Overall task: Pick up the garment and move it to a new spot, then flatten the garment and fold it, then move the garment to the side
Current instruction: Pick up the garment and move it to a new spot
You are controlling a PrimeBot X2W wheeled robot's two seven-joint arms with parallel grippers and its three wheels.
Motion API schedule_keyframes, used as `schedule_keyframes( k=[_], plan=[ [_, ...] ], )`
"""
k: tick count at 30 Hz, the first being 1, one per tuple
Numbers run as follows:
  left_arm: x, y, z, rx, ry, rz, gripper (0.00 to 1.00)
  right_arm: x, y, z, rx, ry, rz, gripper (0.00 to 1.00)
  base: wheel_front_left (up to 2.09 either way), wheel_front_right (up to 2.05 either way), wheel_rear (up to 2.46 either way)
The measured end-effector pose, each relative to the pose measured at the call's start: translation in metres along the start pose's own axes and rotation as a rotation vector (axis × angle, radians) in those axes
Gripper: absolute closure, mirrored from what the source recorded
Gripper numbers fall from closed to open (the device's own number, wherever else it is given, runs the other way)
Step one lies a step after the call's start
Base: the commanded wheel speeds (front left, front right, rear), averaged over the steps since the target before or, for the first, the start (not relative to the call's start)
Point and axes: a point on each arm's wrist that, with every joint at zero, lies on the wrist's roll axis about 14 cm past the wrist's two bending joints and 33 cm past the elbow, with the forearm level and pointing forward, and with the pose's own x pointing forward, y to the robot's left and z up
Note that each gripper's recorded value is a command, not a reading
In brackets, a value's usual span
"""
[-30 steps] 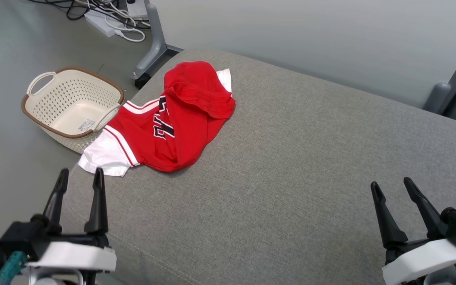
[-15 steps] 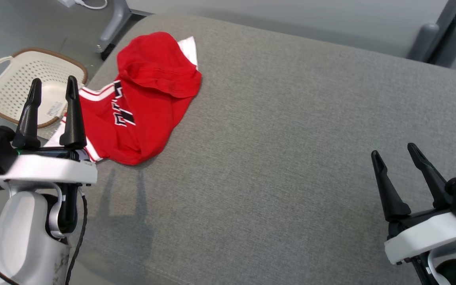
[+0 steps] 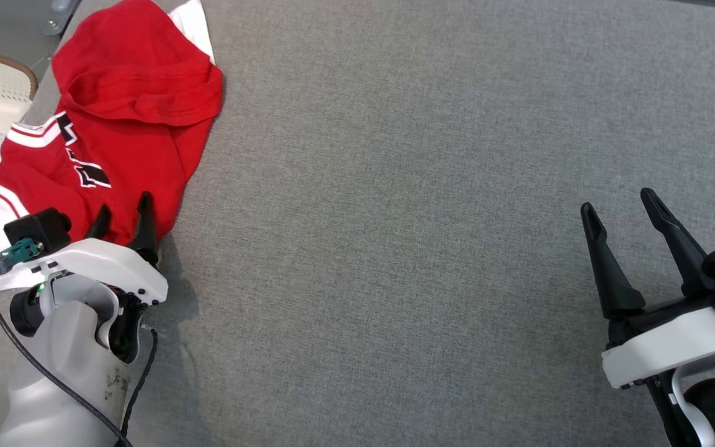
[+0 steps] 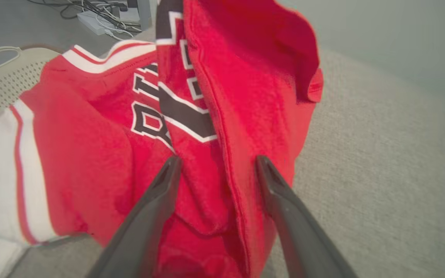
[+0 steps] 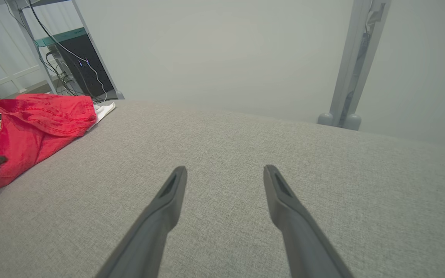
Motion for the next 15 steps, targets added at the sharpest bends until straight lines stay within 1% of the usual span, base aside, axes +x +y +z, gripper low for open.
schedule_keyframes(
  k=[2,3,4,5,8,11,13,15],
  plan=[
    [0.004,0.001,-0.014,-0.008,0.051,0.015,0.0,0.001,-0.003,-0.004,0.002,0.008,-0.006,0.0,0.0,0.0,0.0],
    [0.005,0.0,-0.019,-0.01,0.071,0.018,0.27,0.002,-0.005,-0.006,0.002,0.013,-0.007,0.0,0.0,0.0,0.0],
    [0.006,-0.001,-0.022,-0.012,0.083,0.018,0.73,0.002,-0.005,-0.006,0.002,0.013,-0.007,0.0,0.0,0.0,0.0],
    [0.007,-0.003,-0.023,-0.008,0.084,0.014,1.0,0.003,-0.005,-0.005,0.001,0.011,-0.007,0.0,0.0,0.0,0.0],
    [0.009,-0.007,-0.017,0.0,0.057,-0.002,1.0,0.004,-0.006,-0.007,0.001,0.013,-0.008,0.0,0.0,0.0,0.0],
    [0.01,-0.004,0.002,0.023,-0.002,-0.013,1.0,0.002,-0.007,-0.003,0.001,-0.001,-0.013,0.0,0.0,0.0,0.0],
    [0.01,-0.003,0.027,0.042,-0.068,-0.026,1.0,0.0,-0.007,0.002,0.003,-0.017,-0.017,0.0,0.0,0.0,0.0],
    [0.01,-0.004,0.066,0.069,-0.18,-0.038,1.0,-0.003,-0.008,0.007,0.005,-0.034,-0.025,0.0,0.0,0.0,0.0]
  ],
)
